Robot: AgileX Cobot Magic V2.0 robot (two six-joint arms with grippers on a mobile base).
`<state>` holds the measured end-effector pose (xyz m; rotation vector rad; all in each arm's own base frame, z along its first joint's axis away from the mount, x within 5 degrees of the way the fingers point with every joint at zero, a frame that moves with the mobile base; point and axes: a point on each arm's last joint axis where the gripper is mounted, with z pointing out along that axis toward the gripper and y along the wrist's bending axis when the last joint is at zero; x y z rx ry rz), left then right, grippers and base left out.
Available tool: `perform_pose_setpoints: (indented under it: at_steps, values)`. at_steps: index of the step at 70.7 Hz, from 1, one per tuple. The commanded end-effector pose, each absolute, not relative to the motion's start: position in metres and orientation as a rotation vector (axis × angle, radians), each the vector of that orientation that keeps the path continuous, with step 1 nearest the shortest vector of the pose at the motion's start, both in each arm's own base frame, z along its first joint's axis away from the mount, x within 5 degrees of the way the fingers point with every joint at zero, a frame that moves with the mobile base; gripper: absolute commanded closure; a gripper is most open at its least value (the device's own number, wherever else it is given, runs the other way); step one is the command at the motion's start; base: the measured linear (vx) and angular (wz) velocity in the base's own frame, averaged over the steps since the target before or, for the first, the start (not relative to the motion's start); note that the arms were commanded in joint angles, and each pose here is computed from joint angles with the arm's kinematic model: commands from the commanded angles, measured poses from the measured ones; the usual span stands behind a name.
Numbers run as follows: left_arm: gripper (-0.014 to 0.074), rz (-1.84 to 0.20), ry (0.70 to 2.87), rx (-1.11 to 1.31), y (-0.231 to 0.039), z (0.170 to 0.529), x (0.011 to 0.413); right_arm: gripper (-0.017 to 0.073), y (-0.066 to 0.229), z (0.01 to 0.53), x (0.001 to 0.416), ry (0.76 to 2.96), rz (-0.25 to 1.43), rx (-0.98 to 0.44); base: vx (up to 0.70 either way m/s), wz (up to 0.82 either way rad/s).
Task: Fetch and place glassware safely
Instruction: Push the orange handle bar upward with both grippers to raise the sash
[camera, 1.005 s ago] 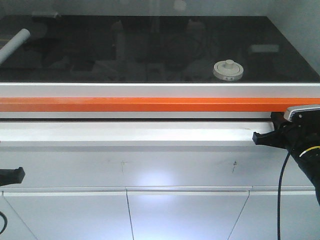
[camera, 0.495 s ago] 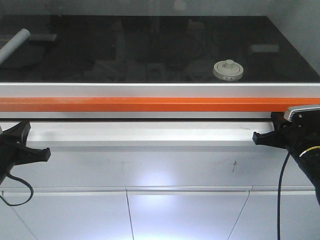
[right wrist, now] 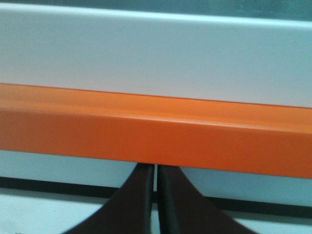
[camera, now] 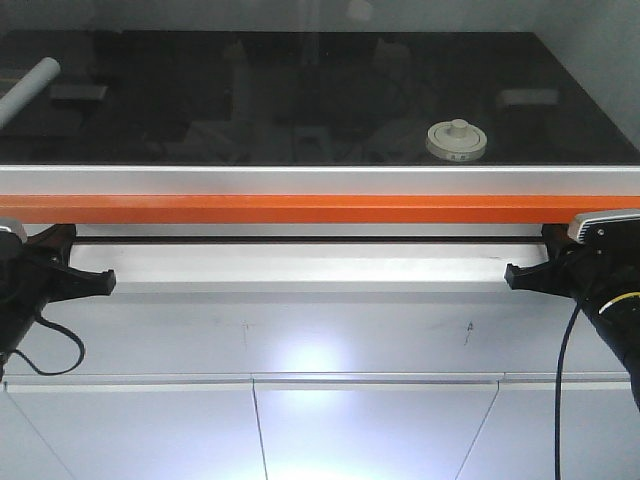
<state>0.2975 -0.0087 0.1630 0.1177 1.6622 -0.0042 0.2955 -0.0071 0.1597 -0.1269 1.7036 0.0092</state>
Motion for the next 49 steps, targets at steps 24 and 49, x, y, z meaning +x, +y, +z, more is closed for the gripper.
perform_pose_setpoints:
  at_steps: [24, 49]
  values:
    - [0.0601, -0.011, 1.493, 0.107, -0.010, 0.194, 0.312, 0.0560, -0.009, 0.193, 0.301, 1.476, -0.003, -0.121, 0.00, 0.00]
    - [0.0601, -0.013, 1.434, 0.117, -0.011, 0.210, 0.308, 0.0560, -0.008, 0.197, 0.301, 1.442, -0.001, -0.121, 0.00, 0.00]
